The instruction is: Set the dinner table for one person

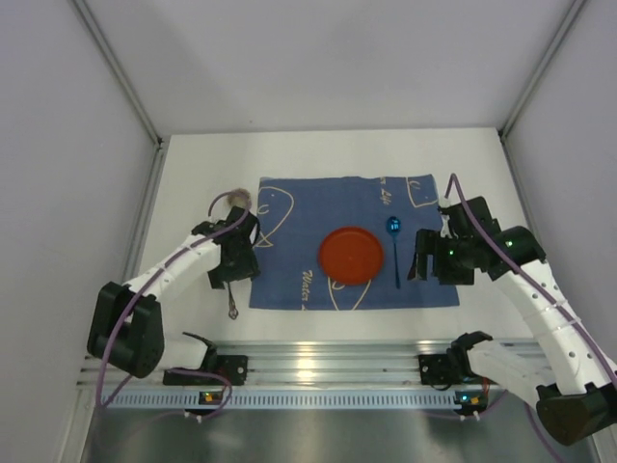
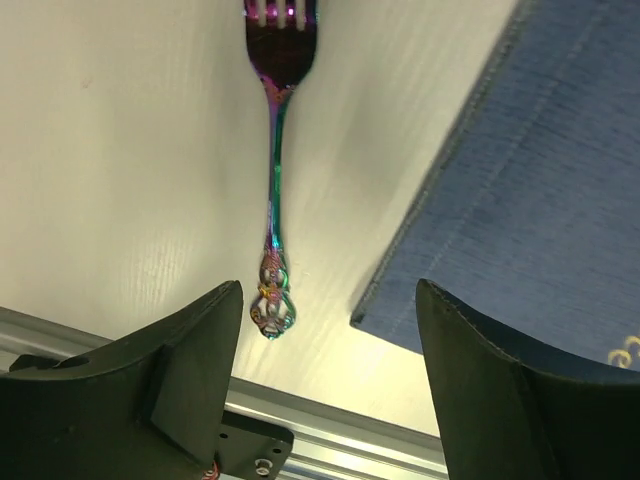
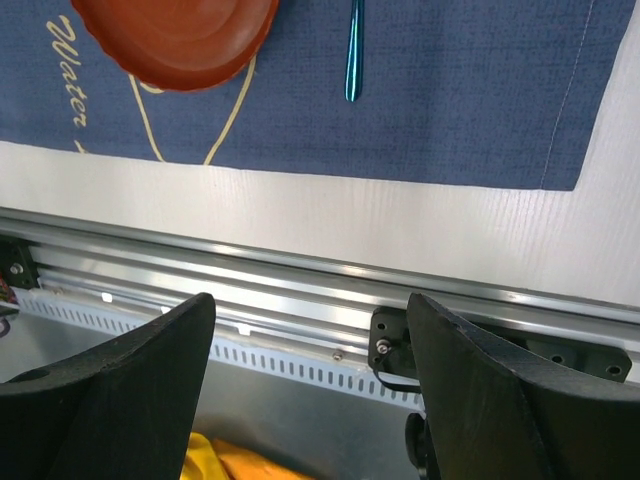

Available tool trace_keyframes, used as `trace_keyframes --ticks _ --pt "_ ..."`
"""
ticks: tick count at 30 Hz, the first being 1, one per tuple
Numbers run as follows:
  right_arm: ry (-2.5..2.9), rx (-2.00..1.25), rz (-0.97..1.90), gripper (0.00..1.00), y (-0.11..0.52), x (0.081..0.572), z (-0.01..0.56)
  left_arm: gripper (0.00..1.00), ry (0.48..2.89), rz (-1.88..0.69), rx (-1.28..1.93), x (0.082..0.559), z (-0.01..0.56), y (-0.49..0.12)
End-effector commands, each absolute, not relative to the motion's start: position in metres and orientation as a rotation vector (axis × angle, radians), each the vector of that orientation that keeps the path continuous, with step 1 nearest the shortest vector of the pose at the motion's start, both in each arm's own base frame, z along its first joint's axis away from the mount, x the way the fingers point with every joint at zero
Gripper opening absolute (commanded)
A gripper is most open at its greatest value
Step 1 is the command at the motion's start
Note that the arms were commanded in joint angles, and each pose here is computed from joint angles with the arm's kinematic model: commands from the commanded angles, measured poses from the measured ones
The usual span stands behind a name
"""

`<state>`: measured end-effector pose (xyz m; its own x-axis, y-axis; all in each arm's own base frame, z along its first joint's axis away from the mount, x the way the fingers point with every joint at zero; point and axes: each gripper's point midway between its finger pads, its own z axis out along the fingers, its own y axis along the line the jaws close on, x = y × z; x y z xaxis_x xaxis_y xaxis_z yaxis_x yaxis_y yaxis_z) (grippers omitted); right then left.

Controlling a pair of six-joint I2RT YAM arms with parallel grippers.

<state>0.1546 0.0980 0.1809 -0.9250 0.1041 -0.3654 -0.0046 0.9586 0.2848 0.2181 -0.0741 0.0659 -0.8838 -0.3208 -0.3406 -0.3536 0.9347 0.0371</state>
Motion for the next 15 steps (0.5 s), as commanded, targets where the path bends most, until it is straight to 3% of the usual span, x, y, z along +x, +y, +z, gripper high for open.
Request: trace_keyframes --ticks 1,8,11,12,15 --pt "2.689 0.046 0.428 0.78 0.102 0.165 0.187 0.75 2.712 0.105 -0.496 0.243 0.060 -0.071" --pt "2.691 0.037 0.403 0.78 0.099 0.164 0.187 0.70 2.767 0.090 -0.584 0.249 0.029 -0.055" --pt "2.694 0.040 0.391 0.78 0.096 0.160 0.185 0.60 2.786 0.076 -0.613 0.245 0.017 -0.050" --pt "2.696 0.046 0.387 0.78 0.095 0.159 0.184 0.53 2.790 0.060 -0.631 0.246 0.015 -0.050" --pt "2.706 0.051 0.372 0.78 0.092 0.154 0.179 0.46 2.792 0.096 -0.659 0.247 0.012 -0.044"
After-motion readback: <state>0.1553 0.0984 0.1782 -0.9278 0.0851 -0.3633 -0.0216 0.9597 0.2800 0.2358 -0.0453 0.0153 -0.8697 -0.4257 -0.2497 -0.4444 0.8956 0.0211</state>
